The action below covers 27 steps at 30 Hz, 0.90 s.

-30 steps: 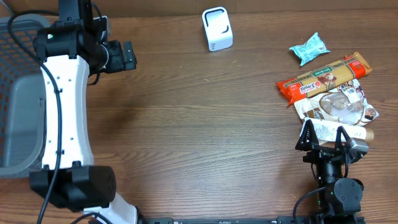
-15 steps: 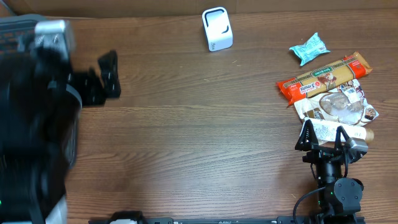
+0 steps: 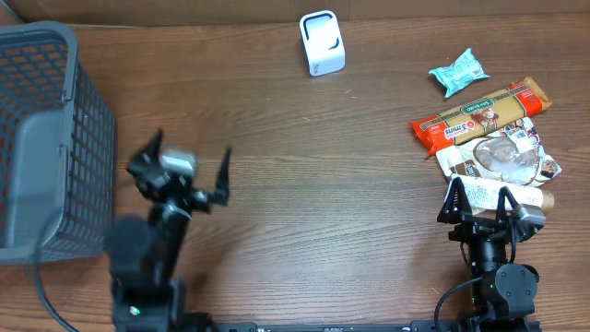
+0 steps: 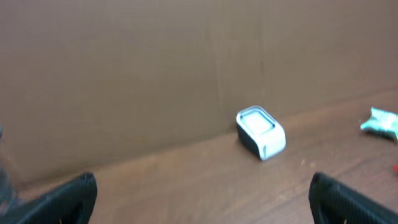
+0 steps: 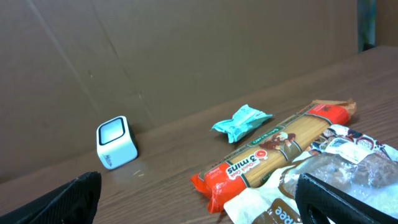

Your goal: Scan the item barcode

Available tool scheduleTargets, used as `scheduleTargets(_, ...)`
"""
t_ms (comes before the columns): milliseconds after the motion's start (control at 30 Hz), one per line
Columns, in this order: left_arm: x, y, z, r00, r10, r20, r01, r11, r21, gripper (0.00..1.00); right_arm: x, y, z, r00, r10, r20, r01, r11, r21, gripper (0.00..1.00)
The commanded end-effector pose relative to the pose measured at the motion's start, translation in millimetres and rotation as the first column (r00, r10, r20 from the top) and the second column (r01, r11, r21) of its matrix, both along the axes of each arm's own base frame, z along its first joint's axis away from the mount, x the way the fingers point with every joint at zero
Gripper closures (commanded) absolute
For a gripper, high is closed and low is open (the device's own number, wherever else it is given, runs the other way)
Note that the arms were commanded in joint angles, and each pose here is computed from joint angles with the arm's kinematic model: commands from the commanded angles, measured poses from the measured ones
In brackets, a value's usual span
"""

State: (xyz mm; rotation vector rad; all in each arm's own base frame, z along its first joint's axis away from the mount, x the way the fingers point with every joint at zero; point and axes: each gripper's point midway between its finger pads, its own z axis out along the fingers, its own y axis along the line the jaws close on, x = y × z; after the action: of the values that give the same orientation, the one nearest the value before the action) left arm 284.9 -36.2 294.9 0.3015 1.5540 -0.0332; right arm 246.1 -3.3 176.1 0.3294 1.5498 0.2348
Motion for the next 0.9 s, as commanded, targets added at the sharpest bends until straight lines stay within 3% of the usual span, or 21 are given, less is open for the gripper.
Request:
scheduleTargets(0,-16.1,-5.8,-33.1,0.998,-0.017,0.067,0.012,0.997,0.08,0.01,0.0,2.0,-1.0,1.0,0.01,0.007,-0.01,1.0,-0.013,0.0)
scheduleTargets(367,-36.7,2.2,-104.5,0.995,0.029,0.091,-0.036,0.996,0.077,0.0,0.0,2.0,-1.0,1.0,0.01,0.007,-0.01,1.0,-0.013,0.0)
scheduleTargets(600,-41.3,4.0,-136.6,0.999,0.037,-0.038,-0.034,0.996,0.084,0.0,0.0,2.0,-1.0,1.0,0.01,0.007,-0.01,1.0,-0.013,0.0)
scheduleTargets(867,-41.2,3.9,-135.8,0.999,0.037,-0.036,-0.034,0.996,0.077,0.0,0.0,2.0,-1.0,1.0,0.01,0.007,-0.01,1.0,-0.013,0.0)
